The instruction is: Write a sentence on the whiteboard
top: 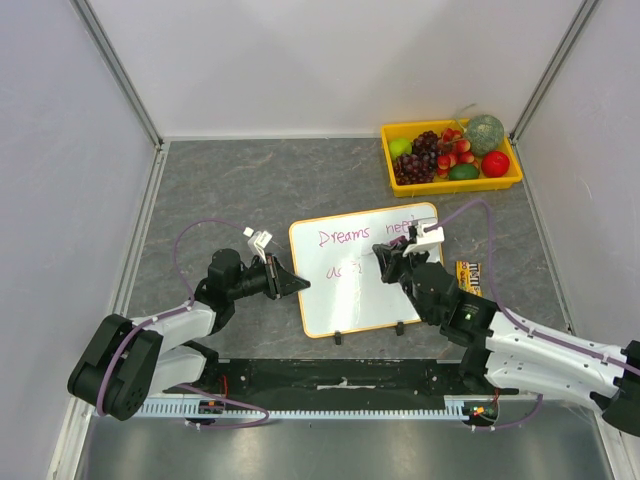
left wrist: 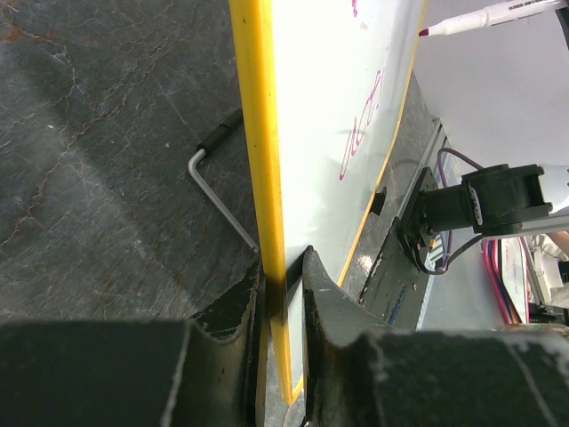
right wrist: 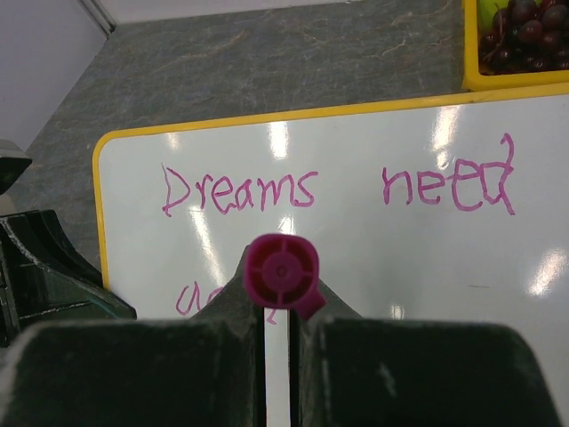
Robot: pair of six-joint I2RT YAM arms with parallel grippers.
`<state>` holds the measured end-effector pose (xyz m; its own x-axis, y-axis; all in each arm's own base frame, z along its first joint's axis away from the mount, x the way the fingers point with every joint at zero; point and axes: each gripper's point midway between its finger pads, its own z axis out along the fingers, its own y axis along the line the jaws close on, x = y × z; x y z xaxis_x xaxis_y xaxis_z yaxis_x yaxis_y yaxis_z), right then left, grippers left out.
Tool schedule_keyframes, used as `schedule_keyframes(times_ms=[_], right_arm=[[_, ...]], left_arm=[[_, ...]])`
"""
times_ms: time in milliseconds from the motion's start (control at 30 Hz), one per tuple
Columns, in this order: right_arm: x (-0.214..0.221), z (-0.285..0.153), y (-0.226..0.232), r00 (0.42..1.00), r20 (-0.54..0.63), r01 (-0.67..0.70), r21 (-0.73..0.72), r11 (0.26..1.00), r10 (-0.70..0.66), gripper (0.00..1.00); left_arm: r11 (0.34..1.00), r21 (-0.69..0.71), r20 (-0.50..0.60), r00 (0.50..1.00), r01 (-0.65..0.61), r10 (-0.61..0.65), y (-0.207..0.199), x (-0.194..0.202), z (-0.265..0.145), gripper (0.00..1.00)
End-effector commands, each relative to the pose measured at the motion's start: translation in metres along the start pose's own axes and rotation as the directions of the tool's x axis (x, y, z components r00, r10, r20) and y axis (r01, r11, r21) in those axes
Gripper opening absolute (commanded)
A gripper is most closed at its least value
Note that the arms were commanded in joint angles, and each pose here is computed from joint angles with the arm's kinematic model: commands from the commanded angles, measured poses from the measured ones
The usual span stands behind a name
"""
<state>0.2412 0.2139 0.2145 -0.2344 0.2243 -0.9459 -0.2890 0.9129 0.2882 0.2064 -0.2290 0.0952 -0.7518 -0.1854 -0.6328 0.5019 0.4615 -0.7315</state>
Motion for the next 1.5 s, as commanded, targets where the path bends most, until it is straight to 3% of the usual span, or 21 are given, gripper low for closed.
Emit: schedule_keyframes(times_ms=[0,1467], right_arm=[[-0.001,-0.004,-0.009,1.0,0.017,-0.022,0.025,0.999,0.022,0.0],[0.053,-0.015,-0.034,0.993,-0.114,0.04,0.05,0.998,-0.034,0.0]], left_arm=[[0.994,-0.092,-0.001,0.998,-0.061,0.061,0.022,0.003,0.0,0.02],[0.994,-0.088,-0.001,0.998,-0.066,0.066,0.021,0.003,0.0,0.02]])
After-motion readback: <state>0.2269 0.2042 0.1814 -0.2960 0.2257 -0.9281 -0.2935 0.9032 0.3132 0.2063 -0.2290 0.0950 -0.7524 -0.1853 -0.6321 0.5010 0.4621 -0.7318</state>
